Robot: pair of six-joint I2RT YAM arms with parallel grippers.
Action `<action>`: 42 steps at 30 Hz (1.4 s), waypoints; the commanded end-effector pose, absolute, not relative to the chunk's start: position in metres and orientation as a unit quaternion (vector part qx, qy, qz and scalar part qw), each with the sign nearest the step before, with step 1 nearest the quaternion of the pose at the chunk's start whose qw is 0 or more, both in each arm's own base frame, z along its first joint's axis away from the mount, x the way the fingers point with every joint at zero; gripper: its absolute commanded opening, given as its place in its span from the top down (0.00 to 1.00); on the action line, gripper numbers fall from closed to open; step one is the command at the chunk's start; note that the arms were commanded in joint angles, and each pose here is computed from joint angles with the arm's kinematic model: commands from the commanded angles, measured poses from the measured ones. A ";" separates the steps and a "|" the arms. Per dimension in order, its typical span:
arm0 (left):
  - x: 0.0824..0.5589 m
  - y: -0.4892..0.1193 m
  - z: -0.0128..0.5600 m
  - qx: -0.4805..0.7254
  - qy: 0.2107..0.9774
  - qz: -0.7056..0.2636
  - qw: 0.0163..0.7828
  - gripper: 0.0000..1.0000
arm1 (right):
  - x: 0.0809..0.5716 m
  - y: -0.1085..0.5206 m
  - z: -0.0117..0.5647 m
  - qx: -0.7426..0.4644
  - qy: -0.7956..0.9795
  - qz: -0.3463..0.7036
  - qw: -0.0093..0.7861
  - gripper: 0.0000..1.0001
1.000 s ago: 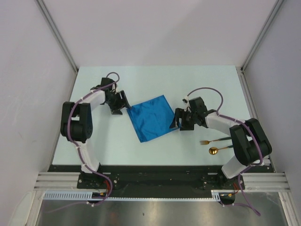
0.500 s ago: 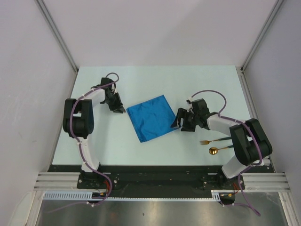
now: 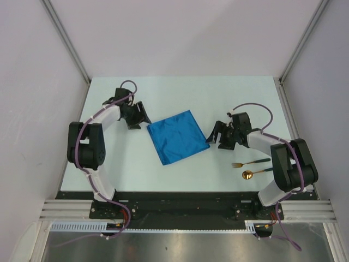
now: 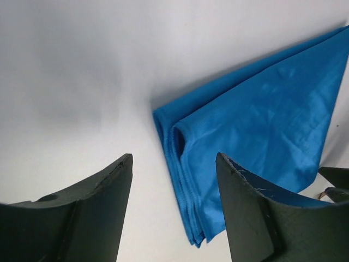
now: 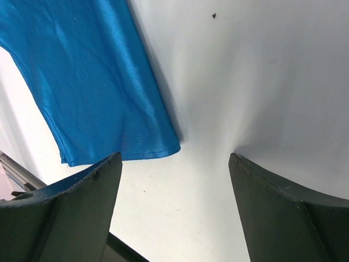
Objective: Fold the napkin into a case and place the utensils inside
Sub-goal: Rotate the square-folded napkin at the center of the board.
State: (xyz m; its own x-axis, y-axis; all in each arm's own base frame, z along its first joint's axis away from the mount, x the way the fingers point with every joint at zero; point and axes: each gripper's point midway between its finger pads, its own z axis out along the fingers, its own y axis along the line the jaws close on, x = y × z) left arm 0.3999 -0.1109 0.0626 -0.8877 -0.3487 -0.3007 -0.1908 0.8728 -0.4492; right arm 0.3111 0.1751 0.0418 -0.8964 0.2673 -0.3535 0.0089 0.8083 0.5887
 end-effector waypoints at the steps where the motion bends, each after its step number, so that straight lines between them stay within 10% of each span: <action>1: 0.415 -0.134 0.070 -0.134 0.945 -0.225 0.197 0.30 | 0.326 0.177 0.056 0.061 0.919 0.306 0.240 0.16; 11: 0.418 -0.121 0.035 -0.136 0.966 -0.156 0.157 0.35 | 0.337 0.183 0.045 0.049 0.920 0.307 0.238 0.17; 21: 0.419 -0.108 0.021 -0.123 0.972 -0.134 0.148 0.77 | 0.329 0.207 0.024 0.020 0.926 0.315 0.207 0.20; 42: 0.442 -0.112 0.103 -0.073 0.951 -0.147 0.262 0.35 | 0.296 0.204 -0.007 0.011 0.939 0.290 0.186 0.41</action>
